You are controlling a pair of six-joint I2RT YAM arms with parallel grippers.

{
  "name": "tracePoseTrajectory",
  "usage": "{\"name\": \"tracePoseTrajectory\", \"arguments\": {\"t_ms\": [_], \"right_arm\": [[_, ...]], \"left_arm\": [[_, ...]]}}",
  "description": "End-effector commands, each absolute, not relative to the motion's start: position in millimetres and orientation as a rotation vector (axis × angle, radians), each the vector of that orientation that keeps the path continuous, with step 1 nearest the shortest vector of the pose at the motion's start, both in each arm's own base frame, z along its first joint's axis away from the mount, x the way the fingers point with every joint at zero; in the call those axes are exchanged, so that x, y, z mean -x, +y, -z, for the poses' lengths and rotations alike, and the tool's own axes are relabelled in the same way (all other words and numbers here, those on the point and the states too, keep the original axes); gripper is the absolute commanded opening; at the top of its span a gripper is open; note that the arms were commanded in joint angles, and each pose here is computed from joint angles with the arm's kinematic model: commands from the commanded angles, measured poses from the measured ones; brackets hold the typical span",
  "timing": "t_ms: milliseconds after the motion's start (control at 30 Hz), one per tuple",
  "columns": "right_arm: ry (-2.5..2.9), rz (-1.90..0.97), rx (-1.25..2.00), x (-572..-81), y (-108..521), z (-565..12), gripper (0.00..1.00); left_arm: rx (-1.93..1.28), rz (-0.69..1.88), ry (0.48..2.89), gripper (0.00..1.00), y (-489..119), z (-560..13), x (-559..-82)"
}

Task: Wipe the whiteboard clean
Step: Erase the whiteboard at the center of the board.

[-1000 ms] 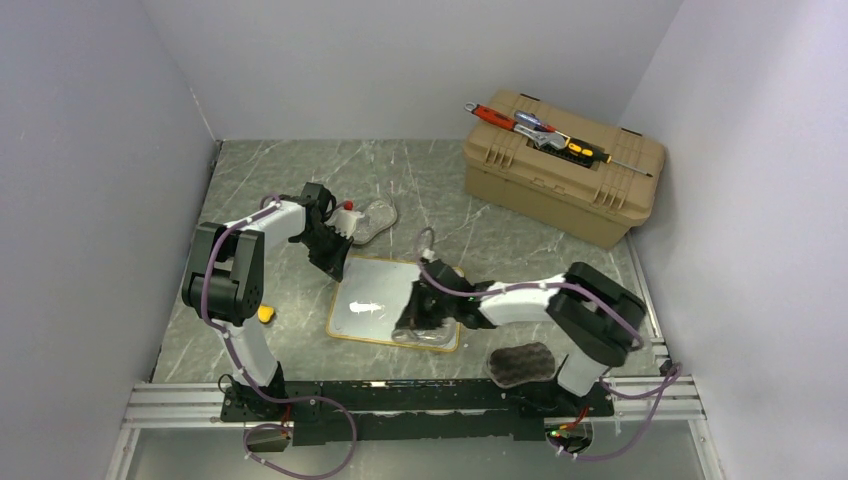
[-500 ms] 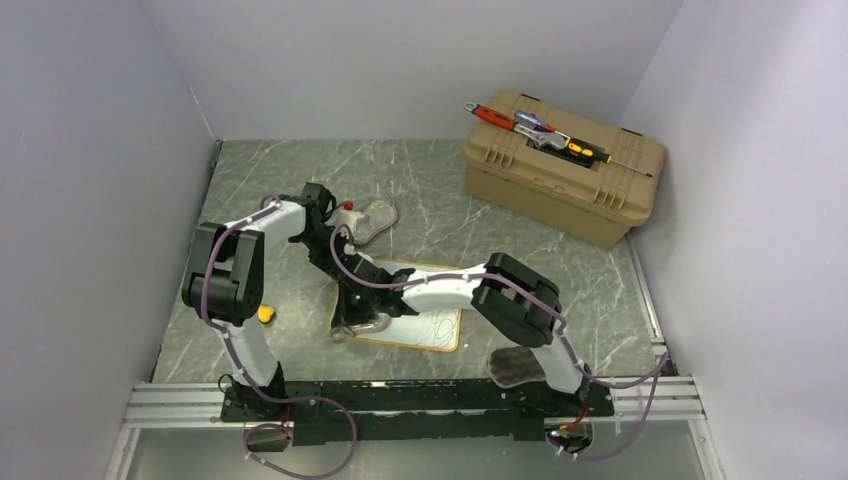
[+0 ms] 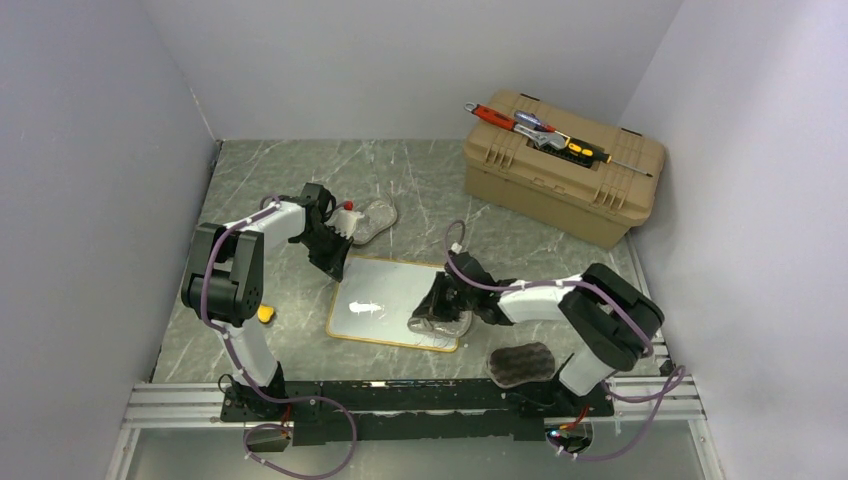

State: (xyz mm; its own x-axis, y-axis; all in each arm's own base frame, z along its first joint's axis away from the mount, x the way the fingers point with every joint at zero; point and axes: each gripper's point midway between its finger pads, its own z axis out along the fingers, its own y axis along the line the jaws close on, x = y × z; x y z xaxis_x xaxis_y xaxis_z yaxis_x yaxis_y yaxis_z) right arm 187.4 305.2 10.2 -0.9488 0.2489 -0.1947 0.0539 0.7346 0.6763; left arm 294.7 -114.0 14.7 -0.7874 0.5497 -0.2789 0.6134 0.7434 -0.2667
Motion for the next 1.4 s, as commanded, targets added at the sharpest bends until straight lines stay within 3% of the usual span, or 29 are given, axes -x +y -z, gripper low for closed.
{"name": "tracePoseTrajectory", "arguments": {"t_ms": [0, 233, 333, 533, 633, 1000, 1367], "right_arm": [[2.936, -0.505, -0.194, -161.1, 252.1, 74.6, 0.0], [2.938, -0.65, 0.069, -200.5, 373.8, 68.8, 0.0], [2.937, -0.597, -0.019, -203.2, 335.6, 66.4, 0.0], [2.909, -0.434, -0.309, -173.2, 202.1, 60.7, 0.0], [2.926, -0.382, -0.335, -162.3, 183.4, 66.7, 0.0], [2.937, -0.742, 0.016, -192.7, 346.9, 57.2, 0.0], [2.959, -0.492, -0.286, -118.4, 191.6, 48.7, 0.0]], "left_arm": [[-1.035, 0.391, 2.808, 0.02, -96.3, 15.4, -284.6], [-1.037, 0.391, 2.816, 0.02, -95.3, 14.1, -284.0], [-1.038, 0.393, 2.811, 0.02, -95.0, 13.8, -283.5], [-1.033, 0.418, 2.806, 0.02, -97.8, 14.0, -282.0], [-1.036, 0.422, 2.805, 0.03, -98.0, 13.7, -281.0], [-1.029, 0.414, 2.816, 0.02, -97.1, 14.8, -281.4], [-1.023, 0.424, 2.82, 0.03, -97.7, 15.4, -279.2]]}}
